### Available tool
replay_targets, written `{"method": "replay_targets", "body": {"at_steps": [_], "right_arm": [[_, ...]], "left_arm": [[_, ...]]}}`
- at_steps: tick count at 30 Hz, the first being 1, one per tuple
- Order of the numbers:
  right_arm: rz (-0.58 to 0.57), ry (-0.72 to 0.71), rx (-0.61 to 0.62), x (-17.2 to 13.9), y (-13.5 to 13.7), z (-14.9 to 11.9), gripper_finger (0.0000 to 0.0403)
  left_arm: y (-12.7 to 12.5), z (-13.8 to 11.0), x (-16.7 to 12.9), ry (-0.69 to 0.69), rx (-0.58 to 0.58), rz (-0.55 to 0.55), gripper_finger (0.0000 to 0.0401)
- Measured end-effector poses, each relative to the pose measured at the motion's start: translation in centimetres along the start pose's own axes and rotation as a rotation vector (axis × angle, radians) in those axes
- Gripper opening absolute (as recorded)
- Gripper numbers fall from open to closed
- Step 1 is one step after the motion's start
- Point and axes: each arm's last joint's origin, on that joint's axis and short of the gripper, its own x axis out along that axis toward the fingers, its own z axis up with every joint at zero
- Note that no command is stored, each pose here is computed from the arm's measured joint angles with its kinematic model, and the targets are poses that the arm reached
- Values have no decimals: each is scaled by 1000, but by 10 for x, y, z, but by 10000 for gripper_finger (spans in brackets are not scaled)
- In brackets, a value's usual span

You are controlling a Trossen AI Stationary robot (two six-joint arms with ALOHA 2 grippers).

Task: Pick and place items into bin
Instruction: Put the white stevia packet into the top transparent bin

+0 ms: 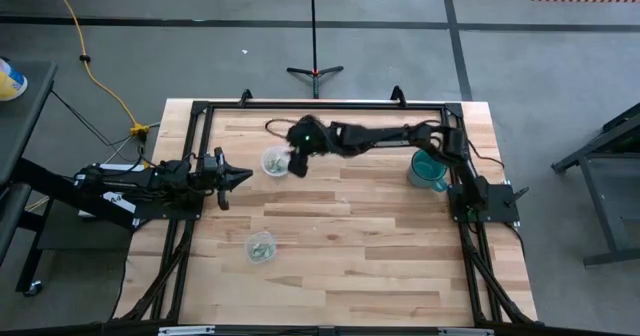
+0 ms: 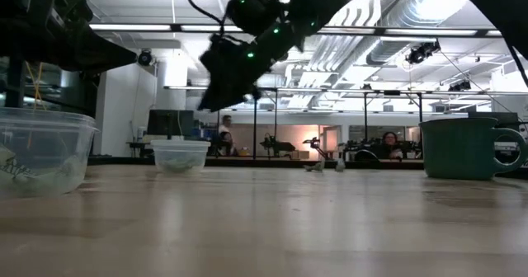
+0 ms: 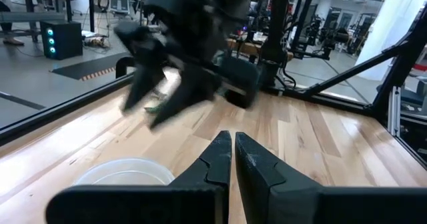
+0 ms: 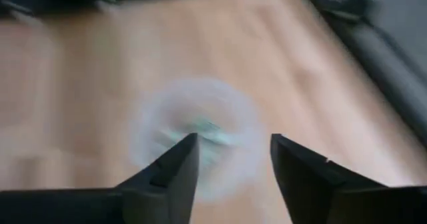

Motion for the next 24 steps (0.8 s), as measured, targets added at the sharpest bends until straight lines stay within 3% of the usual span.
{"method": "replay_targets", "body": {"at_steps": [3,6,9,15,24], "right_arm": [[-150,135,-16,-11,-22,-7,202],[-217,303,-4,-14,-48,-23,219],[-201,430,42,-19,-74,-36,228],[-151,545,115,-26,-121,-56,231],[-86,718,162,-34,-146,-95,232]], "left_arm": [[0,0,0,2,-7,-7,56],[-1,0,0,4,-7,-18,56],[-1,0,0,4,-7,-19,56],[-1,0,0,4,-7,-19,56],[-1,0,0,4,-7,-19,56]]}}
